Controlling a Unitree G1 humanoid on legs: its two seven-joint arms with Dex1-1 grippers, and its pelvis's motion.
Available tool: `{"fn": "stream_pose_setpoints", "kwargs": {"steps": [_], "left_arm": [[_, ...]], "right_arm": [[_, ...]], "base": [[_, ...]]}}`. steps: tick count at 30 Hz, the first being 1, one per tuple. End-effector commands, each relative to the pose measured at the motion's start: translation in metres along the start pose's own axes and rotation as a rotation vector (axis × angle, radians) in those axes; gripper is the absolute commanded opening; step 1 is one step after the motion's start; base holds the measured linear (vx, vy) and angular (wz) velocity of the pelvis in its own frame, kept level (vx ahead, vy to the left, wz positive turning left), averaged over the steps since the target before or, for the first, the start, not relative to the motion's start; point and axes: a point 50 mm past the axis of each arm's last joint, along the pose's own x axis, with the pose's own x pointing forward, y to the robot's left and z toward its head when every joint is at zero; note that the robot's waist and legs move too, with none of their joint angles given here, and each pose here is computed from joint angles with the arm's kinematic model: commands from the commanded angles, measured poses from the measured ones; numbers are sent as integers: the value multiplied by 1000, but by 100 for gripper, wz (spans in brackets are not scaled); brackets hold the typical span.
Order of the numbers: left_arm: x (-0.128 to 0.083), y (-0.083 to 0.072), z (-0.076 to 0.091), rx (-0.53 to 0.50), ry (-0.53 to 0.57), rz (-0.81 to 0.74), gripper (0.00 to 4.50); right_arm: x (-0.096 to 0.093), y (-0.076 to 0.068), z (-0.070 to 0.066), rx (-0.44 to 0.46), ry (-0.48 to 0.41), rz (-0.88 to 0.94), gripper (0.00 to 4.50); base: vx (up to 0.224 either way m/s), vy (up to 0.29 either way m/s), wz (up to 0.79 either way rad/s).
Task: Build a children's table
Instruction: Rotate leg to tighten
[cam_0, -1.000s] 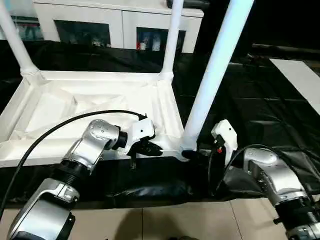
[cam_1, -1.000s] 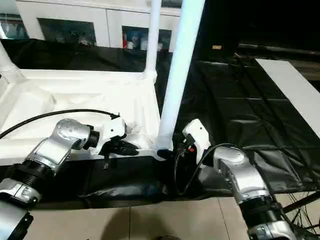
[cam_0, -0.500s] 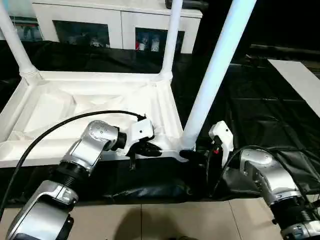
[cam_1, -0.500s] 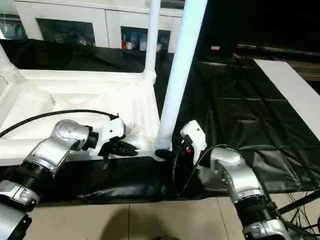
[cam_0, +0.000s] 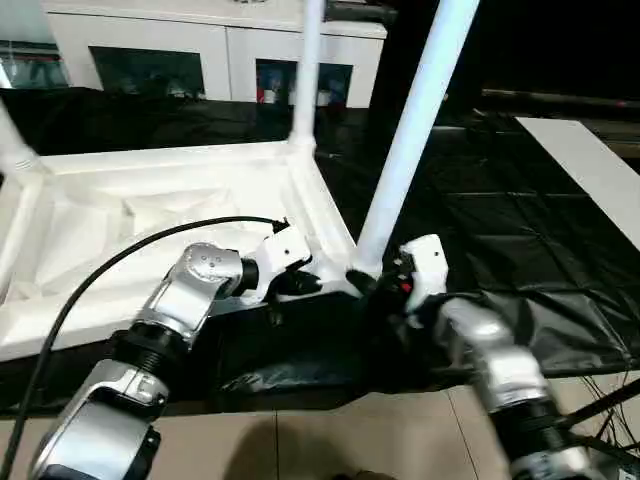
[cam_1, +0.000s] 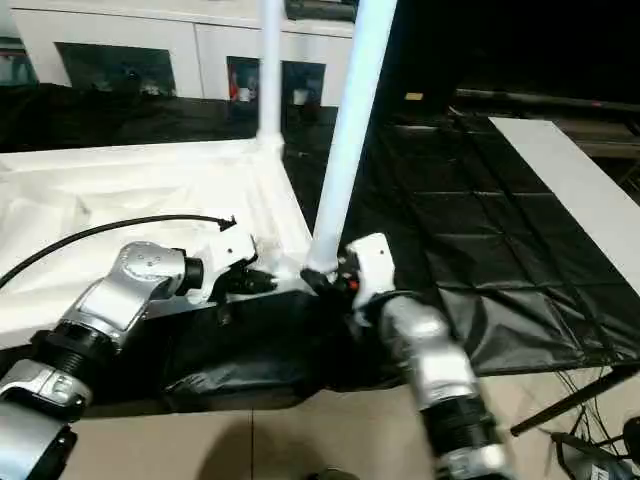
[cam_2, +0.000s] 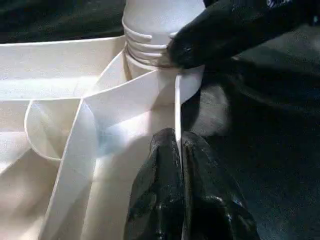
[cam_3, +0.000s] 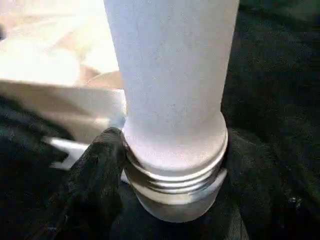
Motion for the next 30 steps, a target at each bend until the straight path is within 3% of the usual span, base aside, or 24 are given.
{"fn": "stream_pose_setpoints", "kwargs": {"steps": [1, 8, 11, 17, 18, 19, 20, 25, 28, 30], "left_arm": [[10, -7, 4, -12, -21, -8, 0], [23, 4, 19, -56, -41, 151, 0], [28, 6, 28, -76, -72, 205, 0], [27, 1, 26, -57, -71, 167, 0], [25, 1, 25, -55, -70, 159, 0], [22, 0, 22, -45, -67, 133, 0], [21, 0, 21, -42, -66, 126, 0], [15, 0, 12, -22, -49, 103, 0], [13, -1, 10, -12, -41, 67, 0], [10, -2, 8, 0, -37, 30, 0]], "right_arm": [[-1, -9, 3, 59, -28, -151, 270], [12, 3, 8, 71, -54, -332, 270], [15, 5, 6, 120, -62, -441, 270], [13, 13, 9, 124, -92, -381, 270], [11, 13, 12, 132, -109, -358, 305], [3, 8, 19, 107, -145, -337, 305], [2, 6, 20, 98, -152, -336, 340], [-25, -17, 24, 28, -157, -306, 378], [-33, -19, 22, -47, -120, -169, 399], [-42, -21, 16, -148, -30, -22, 422]], "base": [[0, 0, 0], [0, 0, 0], [0, 0, 0], [0, 0, 0], [0, 0, 0], [0, 0, 0], [0, 0, 0], [0, 0, 0], [0, 0, 0], [0, 0, 0]]}}
